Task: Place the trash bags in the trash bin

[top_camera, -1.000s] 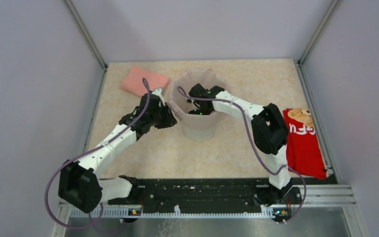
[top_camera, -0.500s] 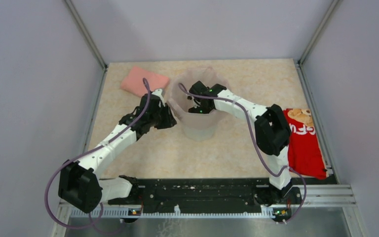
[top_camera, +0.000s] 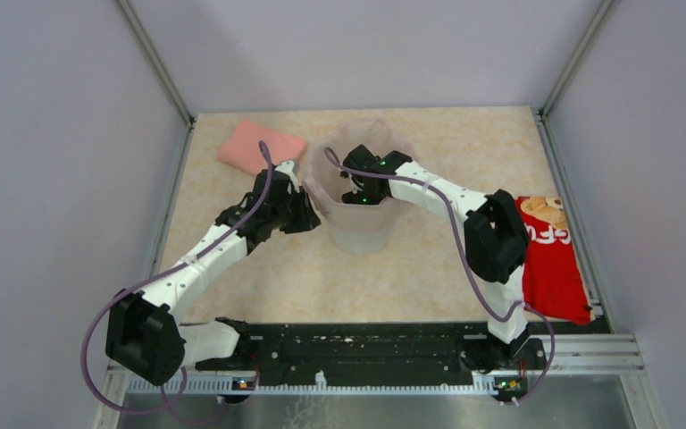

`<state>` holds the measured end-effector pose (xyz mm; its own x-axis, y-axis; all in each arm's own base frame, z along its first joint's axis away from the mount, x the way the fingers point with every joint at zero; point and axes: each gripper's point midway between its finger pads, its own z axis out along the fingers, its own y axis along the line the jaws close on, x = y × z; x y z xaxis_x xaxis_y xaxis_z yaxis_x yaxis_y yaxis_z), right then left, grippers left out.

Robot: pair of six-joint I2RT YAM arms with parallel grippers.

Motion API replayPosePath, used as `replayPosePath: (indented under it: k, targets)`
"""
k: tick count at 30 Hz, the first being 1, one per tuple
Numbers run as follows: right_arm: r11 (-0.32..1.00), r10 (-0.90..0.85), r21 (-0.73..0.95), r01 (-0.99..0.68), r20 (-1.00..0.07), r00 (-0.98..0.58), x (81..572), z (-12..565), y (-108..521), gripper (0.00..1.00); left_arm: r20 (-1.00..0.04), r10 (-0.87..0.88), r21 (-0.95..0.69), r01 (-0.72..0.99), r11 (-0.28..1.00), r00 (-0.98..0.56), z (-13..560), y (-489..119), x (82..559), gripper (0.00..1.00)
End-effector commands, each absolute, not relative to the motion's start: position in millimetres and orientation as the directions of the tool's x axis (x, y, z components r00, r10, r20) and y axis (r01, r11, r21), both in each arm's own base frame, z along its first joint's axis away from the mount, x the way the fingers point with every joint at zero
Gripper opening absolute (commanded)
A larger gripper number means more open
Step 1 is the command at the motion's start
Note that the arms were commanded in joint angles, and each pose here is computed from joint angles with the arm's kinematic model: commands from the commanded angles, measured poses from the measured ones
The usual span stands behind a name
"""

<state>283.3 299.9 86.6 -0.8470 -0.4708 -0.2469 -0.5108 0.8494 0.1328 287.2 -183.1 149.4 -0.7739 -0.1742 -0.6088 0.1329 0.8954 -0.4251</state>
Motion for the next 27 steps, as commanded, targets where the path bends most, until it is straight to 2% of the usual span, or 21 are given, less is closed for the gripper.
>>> replayPosePath:
  k: [1, 27]
  targets:
    - [0.848, -0.434, 0.147, -0.51, -0.362, -0.825, 290, 131, 306, 0.51, -0.649, -0.185, -0.447, 0.174, 0.877, -0.738, 170, -190, 298, 0.38]
    - [0.838, -0.427, 0.15, -0.525, -0.42, -0.801, 289, 159, 319, 0.48, -0.644, -0.181, -0.444, 0.171, 0.88, -0.743, 166, -190, 299, 0.38]
